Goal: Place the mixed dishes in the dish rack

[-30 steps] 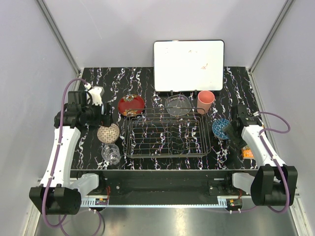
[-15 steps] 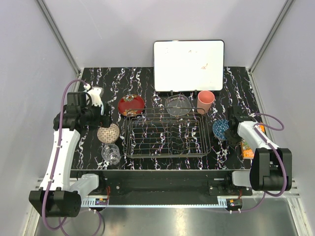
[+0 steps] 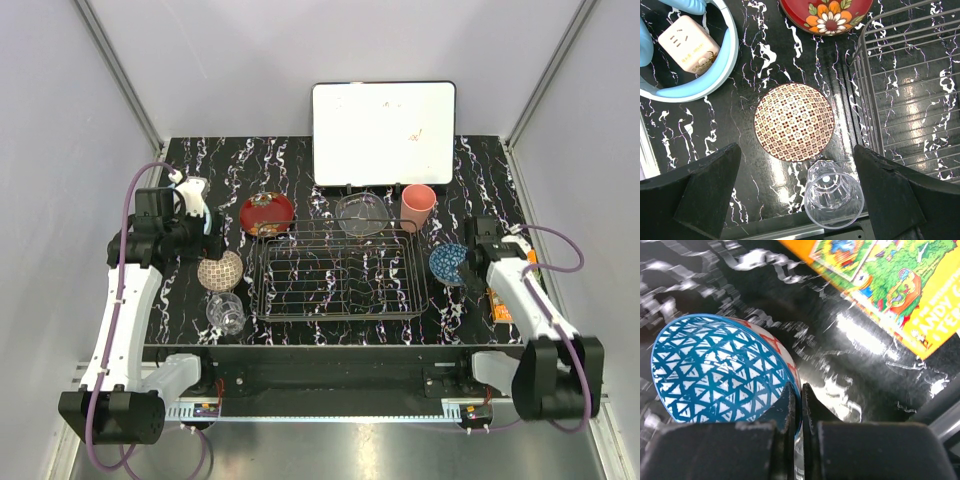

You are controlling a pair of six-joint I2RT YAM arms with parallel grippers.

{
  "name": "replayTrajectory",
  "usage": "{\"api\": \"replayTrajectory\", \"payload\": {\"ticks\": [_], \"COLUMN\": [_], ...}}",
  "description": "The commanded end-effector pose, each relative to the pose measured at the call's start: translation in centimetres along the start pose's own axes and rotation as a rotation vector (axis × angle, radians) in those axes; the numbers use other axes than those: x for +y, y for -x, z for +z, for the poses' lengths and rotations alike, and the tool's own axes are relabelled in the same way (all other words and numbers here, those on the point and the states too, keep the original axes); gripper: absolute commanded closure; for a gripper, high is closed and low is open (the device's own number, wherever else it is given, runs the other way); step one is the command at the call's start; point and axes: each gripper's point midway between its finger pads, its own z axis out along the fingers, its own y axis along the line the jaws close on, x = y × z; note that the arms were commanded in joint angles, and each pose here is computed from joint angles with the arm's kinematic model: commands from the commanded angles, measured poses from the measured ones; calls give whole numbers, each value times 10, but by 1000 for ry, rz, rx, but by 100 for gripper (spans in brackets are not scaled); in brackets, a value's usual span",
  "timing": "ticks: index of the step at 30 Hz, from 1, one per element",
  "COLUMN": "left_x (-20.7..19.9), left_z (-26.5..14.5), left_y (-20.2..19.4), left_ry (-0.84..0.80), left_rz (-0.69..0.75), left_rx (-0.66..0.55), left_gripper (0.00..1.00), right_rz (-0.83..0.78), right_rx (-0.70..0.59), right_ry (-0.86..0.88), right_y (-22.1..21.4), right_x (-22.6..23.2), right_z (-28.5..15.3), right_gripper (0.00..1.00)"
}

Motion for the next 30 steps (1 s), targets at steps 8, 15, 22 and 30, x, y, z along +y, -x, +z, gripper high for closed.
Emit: {"api": "replayTrajectory", "payload": {"ticks": [8,15,22,30], "left_x": [2,3,5,9], "left_z": [-11,-13,-12,-13], "left_y": [20,16,12,7], "left_ry": [20,30,41,63], "left_rz": [16,16,15,34], "left_rx": [-73,-67,-58,-49], "left_gripper": [1,1,1,1], "right_rz": [-138,-222,-502,-657], "right_rx": [-477,-644,-790,-840], "right_ry": [47,-7,-74,-79], "right_y": [69,76,47,18], "right_x": [20,27,77,109], "right_z": [-124,-160,-170,-167], "right_gripper": [100,100,100,100]}}
